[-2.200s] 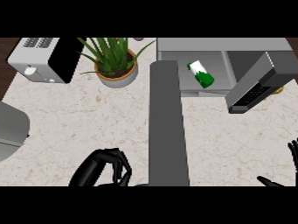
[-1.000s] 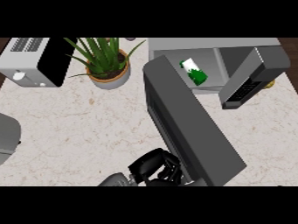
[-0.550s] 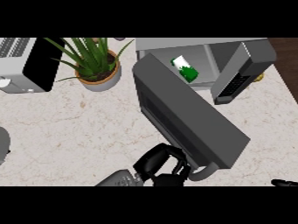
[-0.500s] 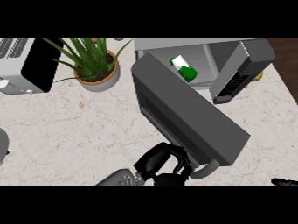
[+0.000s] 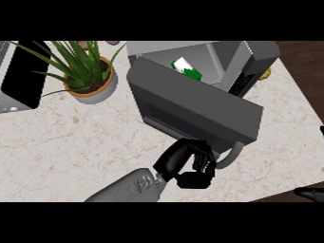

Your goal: Pick up the milk, place it into the microwave and close the microwave

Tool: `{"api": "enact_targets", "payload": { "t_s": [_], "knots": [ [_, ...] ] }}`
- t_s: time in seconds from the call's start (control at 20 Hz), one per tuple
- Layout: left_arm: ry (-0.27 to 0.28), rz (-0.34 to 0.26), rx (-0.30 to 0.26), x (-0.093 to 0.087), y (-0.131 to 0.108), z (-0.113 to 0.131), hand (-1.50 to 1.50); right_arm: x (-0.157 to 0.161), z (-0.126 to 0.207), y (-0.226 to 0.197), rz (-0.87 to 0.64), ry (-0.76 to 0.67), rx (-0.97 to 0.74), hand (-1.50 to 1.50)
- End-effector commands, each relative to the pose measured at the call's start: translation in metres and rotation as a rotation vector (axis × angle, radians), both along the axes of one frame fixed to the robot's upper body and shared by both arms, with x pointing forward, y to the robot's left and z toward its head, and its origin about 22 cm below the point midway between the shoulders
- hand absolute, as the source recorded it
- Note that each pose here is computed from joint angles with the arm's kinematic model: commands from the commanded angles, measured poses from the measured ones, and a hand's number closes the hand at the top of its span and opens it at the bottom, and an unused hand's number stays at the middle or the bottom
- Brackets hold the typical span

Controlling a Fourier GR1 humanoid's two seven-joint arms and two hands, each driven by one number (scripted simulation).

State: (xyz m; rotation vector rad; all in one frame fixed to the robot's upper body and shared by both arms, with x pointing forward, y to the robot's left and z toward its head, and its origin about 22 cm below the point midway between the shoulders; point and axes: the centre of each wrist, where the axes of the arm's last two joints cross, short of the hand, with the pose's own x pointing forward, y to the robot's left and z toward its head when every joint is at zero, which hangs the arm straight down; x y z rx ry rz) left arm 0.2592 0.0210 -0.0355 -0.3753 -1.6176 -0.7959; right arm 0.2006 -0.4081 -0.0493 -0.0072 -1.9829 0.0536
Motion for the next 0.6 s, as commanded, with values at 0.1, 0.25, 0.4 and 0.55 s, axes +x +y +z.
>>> {"api": "enact_targets", "payload": {
  "t_s": [0.1,0.25,0.4,0.55],
  "knots": [
    [-0.096,0.004,-0.104,0.019,-0.026,0.04,1.5,0.015,0.015,0.004,0.107,-0.041,0.017,-1.5],
    [-0.117,0.033,-0.107,0.03,-0.028,0.048,1.5,0.022,0.028,0.002,0.123,-0.062,-0.011,-1.5],
    [-0.131,0.057,-0.108,0.042,-0.032,0.062,1.5,0.034,0.045,-0.003,0.13,-0.105,-0.008,-1.5],
    [-0.147,0.071,-0.106,0.053,-0.035,0.073,1.5,0.043,0.055,0.0,0.169,-0.114,-0.015,-1.5]
  ]
}}
